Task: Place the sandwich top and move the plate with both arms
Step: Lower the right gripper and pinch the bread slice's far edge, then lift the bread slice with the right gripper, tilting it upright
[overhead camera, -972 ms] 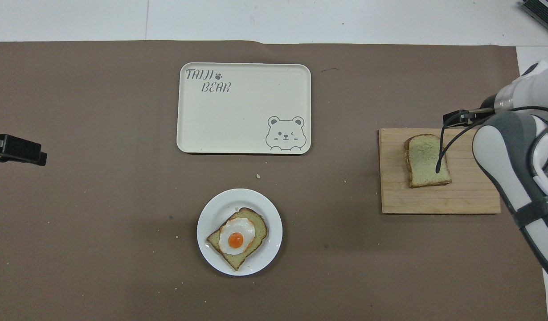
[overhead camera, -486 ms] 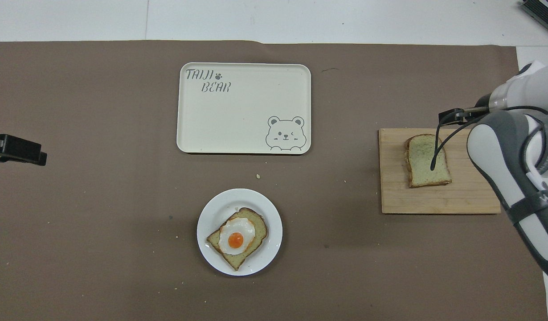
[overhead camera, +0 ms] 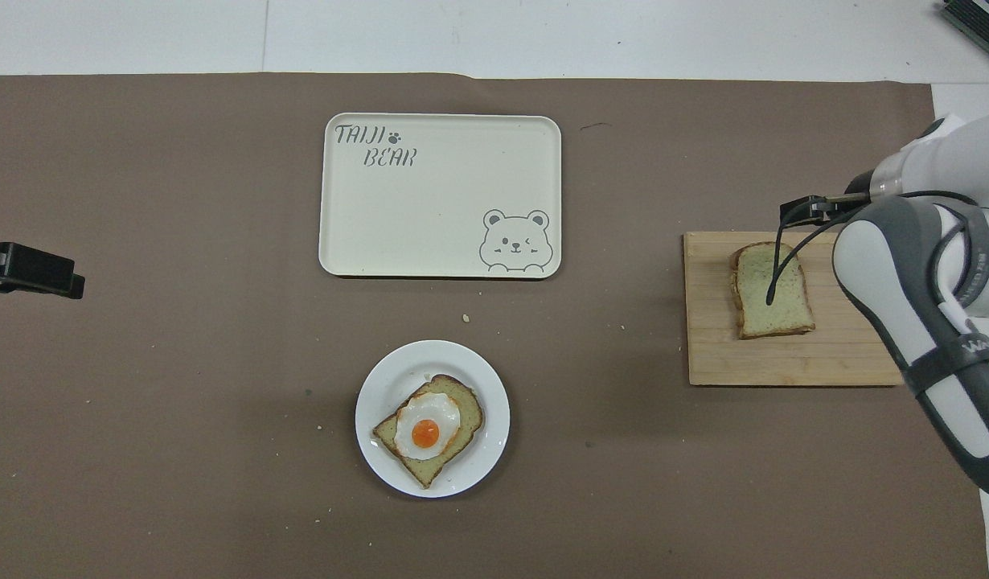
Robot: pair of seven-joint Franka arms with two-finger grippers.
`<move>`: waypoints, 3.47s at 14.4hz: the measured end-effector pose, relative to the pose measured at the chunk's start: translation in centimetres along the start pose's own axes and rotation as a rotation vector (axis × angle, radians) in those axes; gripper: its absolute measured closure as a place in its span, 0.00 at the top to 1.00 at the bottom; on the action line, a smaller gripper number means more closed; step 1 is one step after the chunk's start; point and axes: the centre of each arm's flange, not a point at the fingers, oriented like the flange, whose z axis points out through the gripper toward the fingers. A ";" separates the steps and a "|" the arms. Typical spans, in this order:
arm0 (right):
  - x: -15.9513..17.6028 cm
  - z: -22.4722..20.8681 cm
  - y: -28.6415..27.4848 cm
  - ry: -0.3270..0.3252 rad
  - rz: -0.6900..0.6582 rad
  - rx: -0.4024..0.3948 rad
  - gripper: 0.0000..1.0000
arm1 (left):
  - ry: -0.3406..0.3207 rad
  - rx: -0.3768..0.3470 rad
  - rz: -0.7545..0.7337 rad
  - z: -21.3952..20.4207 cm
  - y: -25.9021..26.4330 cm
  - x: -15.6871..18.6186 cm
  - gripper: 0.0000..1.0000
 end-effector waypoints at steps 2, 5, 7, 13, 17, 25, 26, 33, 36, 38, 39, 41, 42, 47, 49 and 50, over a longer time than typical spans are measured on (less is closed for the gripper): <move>0.2 0.5 -0.3 0.010 0.025 0.041 1.00 | 0.000 0.000 0.000 0.0 0.0 0.0 1.00; 0.3 1.8 -0.6 0.002 0.031 0.054 1.00 | 0.000 0.000 0.000 0.0 0.0 0.0 1.00; -0.1 3.6 -0.4 -0.027 -0.001 0.055 1.00 | 0.000 0.000 0.000 0.0 0.0 0.0 1.00; -3.6 7.6 3.7 -0.101 -0.105 0.140 1.00 | 0.000 0.000 0.000 0.0 0.0 0.0 1.00; -5.4 8.0 4.9 -0.117 -0.117 0.187 1.00 | 0.000 0.000 0.000 0.0 0.0 0.0 1.00; -6.9 9.0 6.5 -0.132 -0.125 0.213 0.58 | 0.000 0.000 0.000 0.0 0.0 0.0 1.00; -6.9 9.0 6.4 -0.131 -0.126 0.213 0.45 | 0.000 0.000 0.000 0.0 0.0 0.0 1.00; -6.9 8.6 6.5 -0.120 -0.111 0.223 0.04 | 0.000 0.000 0.000 0.0 0.0 0.0 1.00; -6.7 8.4 6.4 -0.117 -0.114 0.224 0.04 | 0.000 0.000 0.000 0.0 0.0 0.0 1.00; -6.3 7.8 6.1 -0.123 -0.119 0.233 0.04 | 0.000 0.000 0.000 0.0 0.0 0.0 1.00; -6.0 7.1 6.0 -0.134 -0.122 0.243 0.04 | 0.000 0.000 0.000 0.0 0.0 0.0 1.00; -5.2 4.8 5.6 -0.160 -0.123 0.267 0.04 | 0.000 0.000 0.000 0.0 0.0 0.0 1.00; -4.8 3.4 5.3 -0.178 -0.111 0.280 0.04 | 0.000 0.000 0.000 0.0 0.0 0.0 1.00; -4.3 -2.0 3.0 -0.234 -0.077 0.369 0.04 | 0.000 0.000 0.000 0.0 0.0 0.0 1.00; -4.7 -3.0 1.5 -0.256 -0.096 0.408 0.04 | 0.000 0.000 0.000 0.0 0.0 0.0 1.00; -4.8 -3.4 0.6 -0.266 -0.105 0.430 0.04 | 0.000 0.000 0.000 0.0 0.0 0.0 1.00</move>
